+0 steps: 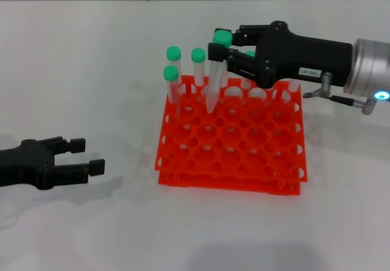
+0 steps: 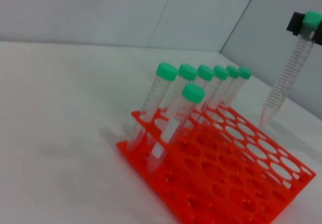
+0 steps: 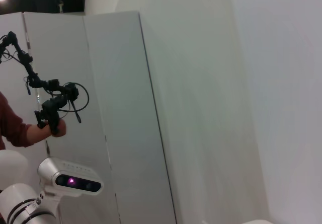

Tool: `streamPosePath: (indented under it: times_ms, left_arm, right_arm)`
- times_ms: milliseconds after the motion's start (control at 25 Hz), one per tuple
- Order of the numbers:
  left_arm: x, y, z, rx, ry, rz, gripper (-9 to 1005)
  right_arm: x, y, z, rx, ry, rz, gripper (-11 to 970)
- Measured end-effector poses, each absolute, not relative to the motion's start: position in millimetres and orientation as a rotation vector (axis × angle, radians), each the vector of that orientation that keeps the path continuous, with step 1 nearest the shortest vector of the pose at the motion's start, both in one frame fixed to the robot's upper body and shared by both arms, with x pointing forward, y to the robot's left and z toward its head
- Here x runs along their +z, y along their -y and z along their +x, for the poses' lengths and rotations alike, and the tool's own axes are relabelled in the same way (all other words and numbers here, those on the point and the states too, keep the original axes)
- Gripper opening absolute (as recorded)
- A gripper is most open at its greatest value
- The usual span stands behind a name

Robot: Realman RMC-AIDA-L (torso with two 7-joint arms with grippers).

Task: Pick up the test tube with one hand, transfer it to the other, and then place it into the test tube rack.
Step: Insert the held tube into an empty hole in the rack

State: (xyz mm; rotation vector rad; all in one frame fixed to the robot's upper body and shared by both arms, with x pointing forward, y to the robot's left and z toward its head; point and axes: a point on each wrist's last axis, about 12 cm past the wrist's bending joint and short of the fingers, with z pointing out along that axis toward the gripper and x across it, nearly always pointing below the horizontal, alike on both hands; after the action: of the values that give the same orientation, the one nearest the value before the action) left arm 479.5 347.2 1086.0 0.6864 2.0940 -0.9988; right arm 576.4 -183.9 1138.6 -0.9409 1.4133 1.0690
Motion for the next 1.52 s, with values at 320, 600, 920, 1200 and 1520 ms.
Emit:
streamPosePath:
  times_ms: [320, 600, 920, 1200, 1520]
  left_arm:
    - [1083, -348, 478, -0.977, -2.135, 0.745, 865]
    - [1086, -352, 478, -0.948, -2.111, 0.806, 864]
    - [1093, -355, 483, -0.939, -2.095, 0.861, 864]
    - [1093, -351, 484, -0.947, -2.086, 0.891, 863]
    - [1092, -351, 483, -0.951, -2.087, 0.892, 863]
  right_arm:
    - [1133, 161, 580, 1.024, -1.429, -0.925, 265]
    - [1135, 153, 588, 0.982, -1.435, -0.883, 265]
    - [1132, 152, 593, 0.929, -1.463, -0.87, 265]
    - [1128, 154, 596, 0.899, -1.491, -0.854, 265]
    - [1123, 149, 593, 0.879, -1.487, -0.867, 265]
